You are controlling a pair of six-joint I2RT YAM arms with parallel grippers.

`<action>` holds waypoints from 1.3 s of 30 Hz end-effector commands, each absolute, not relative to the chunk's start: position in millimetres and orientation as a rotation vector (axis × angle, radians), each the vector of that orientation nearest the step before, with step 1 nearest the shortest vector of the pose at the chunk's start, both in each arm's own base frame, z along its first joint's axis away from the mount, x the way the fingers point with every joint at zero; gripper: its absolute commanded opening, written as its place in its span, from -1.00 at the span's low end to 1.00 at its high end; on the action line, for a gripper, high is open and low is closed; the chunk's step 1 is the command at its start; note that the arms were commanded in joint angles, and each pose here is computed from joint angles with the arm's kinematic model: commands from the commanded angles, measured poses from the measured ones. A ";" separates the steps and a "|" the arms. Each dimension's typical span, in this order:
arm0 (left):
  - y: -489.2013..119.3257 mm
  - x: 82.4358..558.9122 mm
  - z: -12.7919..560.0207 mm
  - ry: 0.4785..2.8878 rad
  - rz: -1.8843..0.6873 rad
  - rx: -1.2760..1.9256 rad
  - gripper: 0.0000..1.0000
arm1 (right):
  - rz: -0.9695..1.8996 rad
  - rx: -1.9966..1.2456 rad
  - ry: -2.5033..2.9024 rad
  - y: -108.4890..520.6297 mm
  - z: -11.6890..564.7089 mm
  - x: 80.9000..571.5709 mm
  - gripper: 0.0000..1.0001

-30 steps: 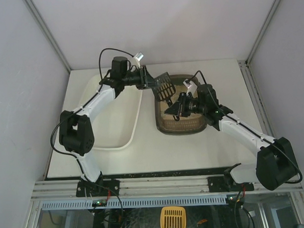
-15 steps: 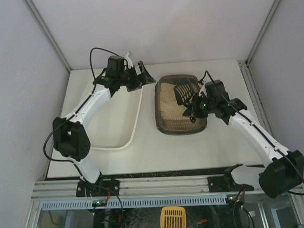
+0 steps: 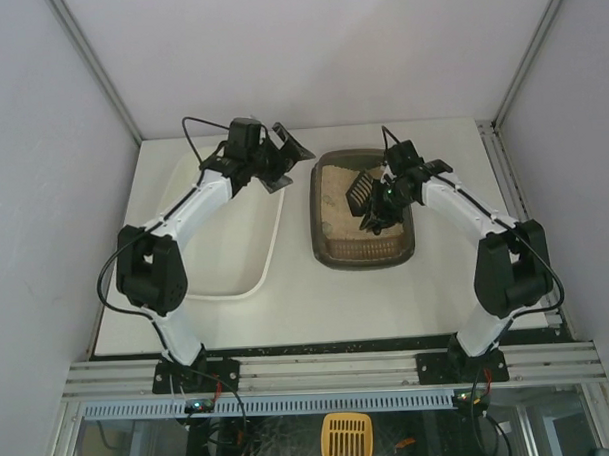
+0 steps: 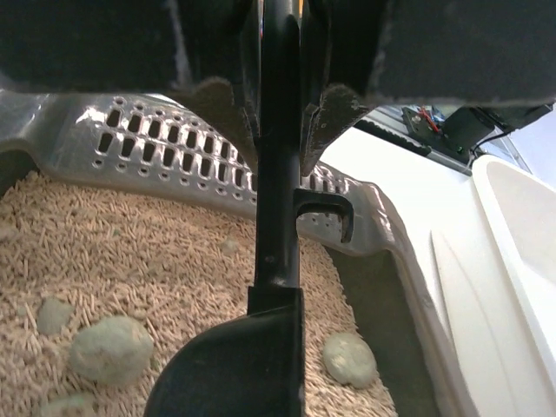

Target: Clean the litter box

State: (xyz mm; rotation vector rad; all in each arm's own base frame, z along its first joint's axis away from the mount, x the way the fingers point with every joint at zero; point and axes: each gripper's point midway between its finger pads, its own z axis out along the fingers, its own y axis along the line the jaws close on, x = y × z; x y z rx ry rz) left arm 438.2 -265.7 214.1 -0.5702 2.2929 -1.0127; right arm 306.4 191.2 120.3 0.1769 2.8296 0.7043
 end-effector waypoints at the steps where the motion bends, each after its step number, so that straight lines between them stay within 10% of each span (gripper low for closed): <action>1: -281.4 454.4 226.8 2.276 -1.057 -0.604 0.99 | 0.746 0.083 2.782 200.3 142.1 325.1 -1.00; 17: -293.3 446.4 182.8 2.416 -1.029 -0.622 1.00 | 0.584 0.005 2.932 209.0 103.4 322.6 -1.00; 39: -249.8 434.7 156.5 2.437 -1.023 -0.679 0.99 | 1.369 -0.046 2.778 293.1 117.0 332.1 -1.00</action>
